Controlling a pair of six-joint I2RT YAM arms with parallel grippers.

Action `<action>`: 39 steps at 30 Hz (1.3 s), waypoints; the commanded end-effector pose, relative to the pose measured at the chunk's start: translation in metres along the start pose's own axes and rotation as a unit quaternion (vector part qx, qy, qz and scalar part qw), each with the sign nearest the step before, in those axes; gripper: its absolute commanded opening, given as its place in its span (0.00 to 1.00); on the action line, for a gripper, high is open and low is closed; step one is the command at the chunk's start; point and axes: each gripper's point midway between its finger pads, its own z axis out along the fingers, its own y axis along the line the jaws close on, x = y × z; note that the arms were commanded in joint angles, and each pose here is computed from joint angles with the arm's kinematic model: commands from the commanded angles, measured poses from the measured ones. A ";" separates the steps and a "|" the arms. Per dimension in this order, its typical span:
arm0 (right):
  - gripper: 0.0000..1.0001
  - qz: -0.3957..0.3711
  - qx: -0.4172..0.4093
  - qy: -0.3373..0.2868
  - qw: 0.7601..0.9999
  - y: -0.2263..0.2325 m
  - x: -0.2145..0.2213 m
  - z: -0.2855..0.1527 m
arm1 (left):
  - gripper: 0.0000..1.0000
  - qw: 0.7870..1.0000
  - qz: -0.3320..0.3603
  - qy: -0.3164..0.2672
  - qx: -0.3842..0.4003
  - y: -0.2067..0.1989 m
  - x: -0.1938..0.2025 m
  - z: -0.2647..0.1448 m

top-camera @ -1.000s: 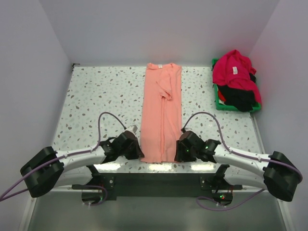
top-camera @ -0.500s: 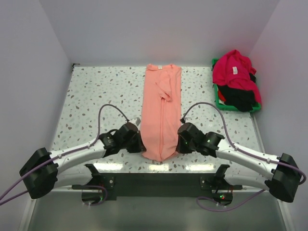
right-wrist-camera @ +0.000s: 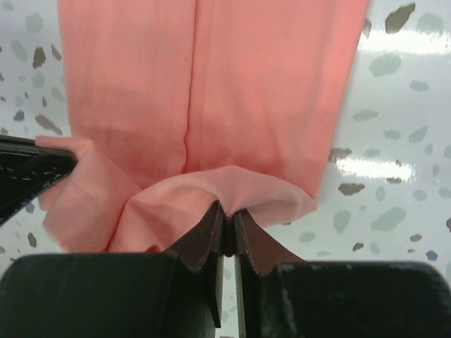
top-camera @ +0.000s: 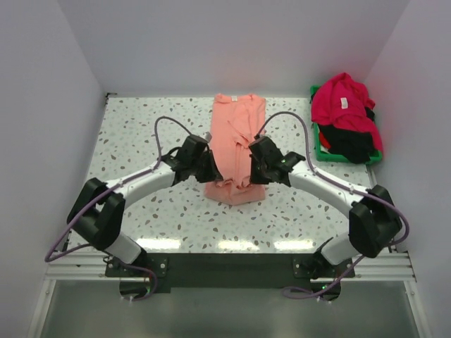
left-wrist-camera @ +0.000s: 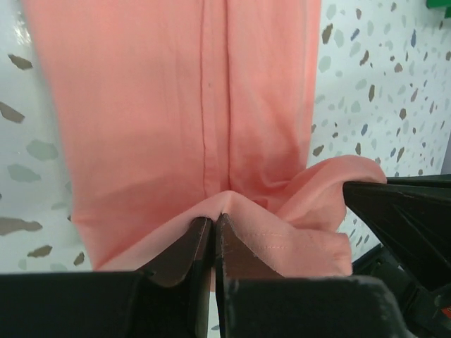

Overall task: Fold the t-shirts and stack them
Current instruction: Fold the tshirt

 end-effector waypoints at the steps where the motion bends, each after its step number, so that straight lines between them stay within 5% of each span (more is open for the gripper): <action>1: 0.09 0.002 -0.019 -0.040 0.999 0.012 -0.051 0.008 | 0.00 0.999 0.004 -0.025 0.032 -0.017 -0.039 0.009; 11: 0.08 0.035 0.003 -0.052 0.998 -0.007 -0.111 0.051 | 0.00 0.999 -0.030 -0.033 0.007 0.012 -0.100 0.062; 24: 0.10 0.064 -0.004 -0.033 0.997 -0.032 -0.148 0.099 | 0.00 0.997 -0.046 -0.057 0.001 0.032 -0.154 0.083; 28: 0.22 0.069 -0.010 -0.032 0.997 -0.037 -0.156 0.110 | 0.11 0.997 -0.050 -0.059 0.003 0.042 -0.162 0.087; 35: 0.52 0.080 -0.032 -0.062 0.994 -0.041 -0.187 0.093 | 0.56 0.995 -0.020 -0.088 0.029 0.030 -0.194 0.069; 39: 0.55 0.071 -0.026 -0.068 0.995 -0.044 -0.176 0.076 | 0.60 0.994 -0.020 -0.110 0.009 0.035 -0.194 0.046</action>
